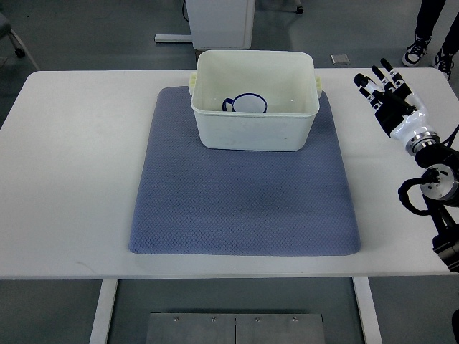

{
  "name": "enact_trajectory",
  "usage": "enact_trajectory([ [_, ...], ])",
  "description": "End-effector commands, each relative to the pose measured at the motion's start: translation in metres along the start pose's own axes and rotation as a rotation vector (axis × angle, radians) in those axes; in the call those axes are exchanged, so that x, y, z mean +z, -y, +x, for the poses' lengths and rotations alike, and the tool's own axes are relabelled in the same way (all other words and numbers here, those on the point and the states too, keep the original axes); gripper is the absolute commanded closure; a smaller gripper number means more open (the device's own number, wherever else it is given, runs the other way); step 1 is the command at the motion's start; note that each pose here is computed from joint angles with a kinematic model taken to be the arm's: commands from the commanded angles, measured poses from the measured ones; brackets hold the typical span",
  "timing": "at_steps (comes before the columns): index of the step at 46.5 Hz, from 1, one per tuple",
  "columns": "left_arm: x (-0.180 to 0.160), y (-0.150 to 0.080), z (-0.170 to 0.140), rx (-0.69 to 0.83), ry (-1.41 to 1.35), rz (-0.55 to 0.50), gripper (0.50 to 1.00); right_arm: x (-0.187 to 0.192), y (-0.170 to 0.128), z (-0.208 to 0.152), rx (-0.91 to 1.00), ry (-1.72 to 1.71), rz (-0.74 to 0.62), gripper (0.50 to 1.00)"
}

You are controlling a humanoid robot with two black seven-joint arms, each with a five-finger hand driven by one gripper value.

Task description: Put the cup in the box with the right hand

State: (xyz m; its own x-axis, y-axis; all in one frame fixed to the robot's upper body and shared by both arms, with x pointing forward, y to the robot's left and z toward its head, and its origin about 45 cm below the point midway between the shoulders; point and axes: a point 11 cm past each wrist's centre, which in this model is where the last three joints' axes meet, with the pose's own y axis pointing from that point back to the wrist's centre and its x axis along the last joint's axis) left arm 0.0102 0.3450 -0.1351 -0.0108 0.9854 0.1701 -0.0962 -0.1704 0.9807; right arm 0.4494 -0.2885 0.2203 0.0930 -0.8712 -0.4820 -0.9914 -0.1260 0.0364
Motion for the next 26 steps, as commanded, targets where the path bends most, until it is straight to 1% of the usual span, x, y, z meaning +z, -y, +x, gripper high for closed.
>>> enact_trajectory([
  [1,0.0,0.0,0.0,-0.001,0.0,0.0,0.5,0.006,-0.002,-0.002,0.008,0.034,0.037,0.5],
  [26,0.0,0.0,0.0,-0.001,0.0,0.001,0.5,0.047,-0.014,-0.006,0.028,0.113,-0.014,0.5],
])
